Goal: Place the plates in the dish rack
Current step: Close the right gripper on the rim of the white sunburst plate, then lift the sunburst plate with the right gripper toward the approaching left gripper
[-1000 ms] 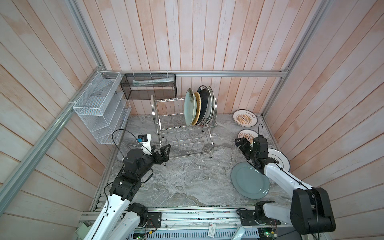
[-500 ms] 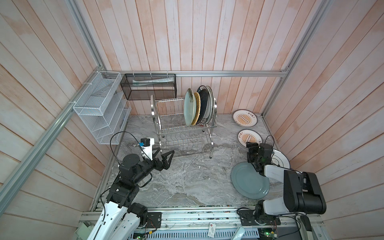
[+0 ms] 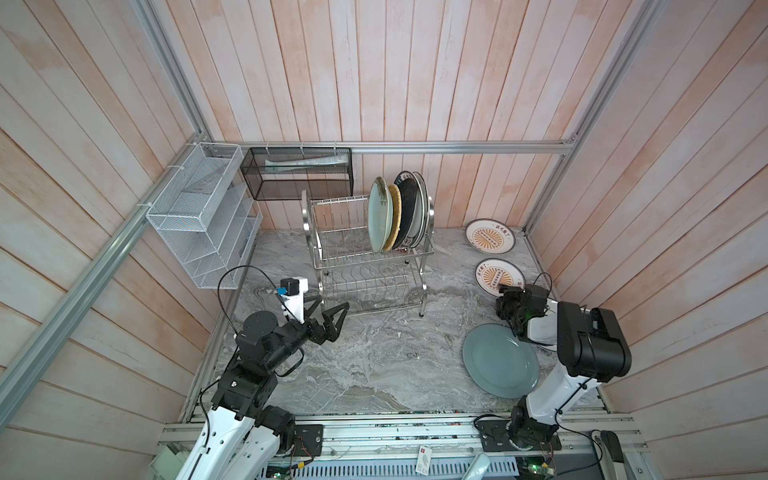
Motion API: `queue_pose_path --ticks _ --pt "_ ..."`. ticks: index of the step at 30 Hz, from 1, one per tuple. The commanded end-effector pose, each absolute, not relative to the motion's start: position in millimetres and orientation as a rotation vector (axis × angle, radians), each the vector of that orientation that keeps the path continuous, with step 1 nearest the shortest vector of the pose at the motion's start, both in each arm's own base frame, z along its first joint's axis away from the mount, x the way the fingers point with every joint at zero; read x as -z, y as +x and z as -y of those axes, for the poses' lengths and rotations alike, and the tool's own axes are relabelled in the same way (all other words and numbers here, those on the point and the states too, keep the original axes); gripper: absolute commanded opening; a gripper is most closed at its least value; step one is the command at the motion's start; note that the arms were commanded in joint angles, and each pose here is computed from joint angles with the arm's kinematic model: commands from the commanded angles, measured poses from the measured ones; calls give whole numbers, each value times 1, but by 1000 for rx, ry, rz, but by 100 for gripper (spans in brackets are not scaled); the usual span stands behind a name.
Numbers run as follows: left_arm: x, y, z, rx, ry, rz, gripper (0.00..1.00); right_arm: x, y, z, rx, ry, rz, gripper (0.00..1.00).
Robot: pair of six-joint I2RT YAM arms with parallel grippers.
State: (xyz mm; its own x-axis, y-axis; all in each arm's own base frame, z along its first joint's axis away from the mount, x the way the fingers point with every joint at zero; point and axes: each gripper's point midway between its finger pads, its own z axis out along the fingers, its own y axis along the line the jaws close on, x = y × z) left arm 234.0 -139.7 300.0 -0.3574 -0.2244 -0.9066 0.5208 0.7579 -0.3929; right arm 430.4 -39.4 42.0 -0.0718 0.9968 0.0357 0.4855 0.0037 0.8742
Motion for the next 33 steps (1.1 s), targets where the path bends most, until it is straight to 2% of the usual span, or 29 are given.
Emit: queue_pose_path --ticks 1,6,9,13,24,33 --pt "-310 233 137 789 220 -1737 100 -40 440 40 -1077 1583 -1582 54" --pt "-317 231 135 791 209 -1719 100 -36 452 40 -1125 1604 -1546 39" --pt "-322 231 134 789 204 -1708 100 -39 451 39 -1150 1594 -1515 19" --pt "-329 229 133 786 202 -1689 100 -49 444 40 -1131 1562 -1519 0" --pt "-340 223 144 828 299 -1634 100 -99 409 11 -1175 1383 -1653 0" --pt "-331 203 197 910 541 -1586 96 -148 360 -16 -1112 1206 -1927 0"
